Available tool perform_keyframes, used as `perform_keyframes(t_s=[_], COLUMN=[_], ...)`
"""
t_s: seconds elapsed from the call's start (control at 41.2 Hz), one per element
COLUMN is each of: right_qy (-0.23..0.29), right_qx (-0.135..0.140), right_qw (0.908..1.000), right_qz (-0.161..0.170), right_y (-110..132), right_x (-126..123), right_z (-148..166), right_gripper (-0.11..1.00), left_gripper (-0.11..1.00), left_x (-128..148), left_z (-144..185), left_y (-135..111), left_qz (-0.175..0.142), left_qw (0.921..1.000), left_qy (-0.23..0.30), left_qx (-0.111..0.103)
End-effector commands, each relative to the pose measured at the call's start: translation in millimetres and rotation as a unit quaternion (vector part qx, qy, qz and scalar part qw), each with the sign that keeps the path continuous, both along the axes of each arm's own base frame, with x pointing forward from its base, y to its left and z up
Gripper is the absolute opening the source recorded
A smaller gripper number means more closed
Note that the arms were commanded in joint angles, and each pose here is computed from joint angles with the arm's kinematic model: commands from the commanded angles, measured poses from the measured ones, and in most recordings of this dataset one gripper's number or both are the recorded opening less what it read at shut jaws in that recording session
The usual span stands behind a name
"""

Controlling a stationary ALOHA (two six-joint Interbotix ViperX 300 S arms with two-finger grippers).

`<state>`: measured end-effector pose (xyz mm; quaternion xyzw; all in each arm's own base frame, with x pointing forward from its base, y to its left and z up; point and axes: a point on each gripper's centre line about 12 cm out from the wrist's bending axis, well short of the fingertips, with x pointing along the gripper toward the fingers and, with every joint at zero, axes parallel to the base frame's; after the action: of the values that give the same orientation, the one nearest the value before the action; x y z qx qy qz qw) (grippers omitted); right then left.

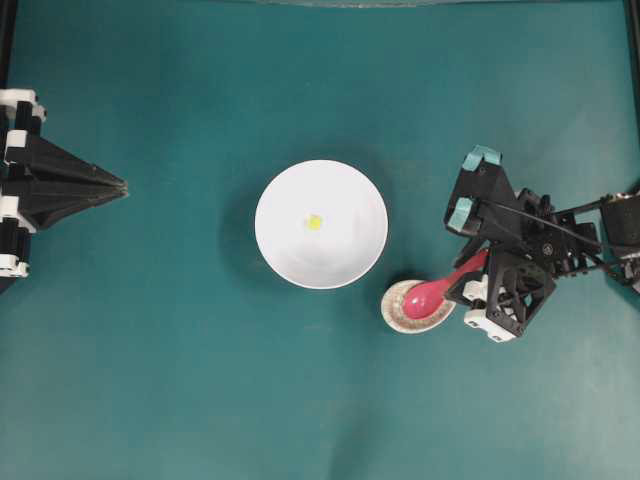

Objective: Scoop the yellow hexagonal prism block from the bowl with a spoon using the right arm.

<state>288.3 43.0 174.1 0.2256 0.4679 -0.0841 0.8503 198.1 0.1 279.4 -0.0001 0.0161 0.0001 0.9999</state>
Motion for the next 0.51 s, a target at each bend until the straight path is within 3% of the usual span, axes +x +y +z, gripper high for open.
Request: perform_keyframes(t_s=[0.0,0.291,0.486], right_qy=[-0.001,0.071,0.084], right_qx=[-0.019,-0.092,-0.111], right_qw=[0.9998,0.9923,0.9884], right_qz=[0.011,0.041,0.062], right_y=[-2,-13,-13], right_x=[0,-15,-21], right_z=[5,0,4], right_gripper=[0.56,0.58,0.58], left_gripper=[0.09,0.09,0.09], left_x=[3,2,2], left_z=[11,12,12], left_y=[0,0,0], left_qz=[0.0,0.0,0.0], left_qw=[0.9999,0.9999,0.9999], left_qy=[-0.015,-0.016,-0.016], left_qx=[0.001,0.001,0.001])
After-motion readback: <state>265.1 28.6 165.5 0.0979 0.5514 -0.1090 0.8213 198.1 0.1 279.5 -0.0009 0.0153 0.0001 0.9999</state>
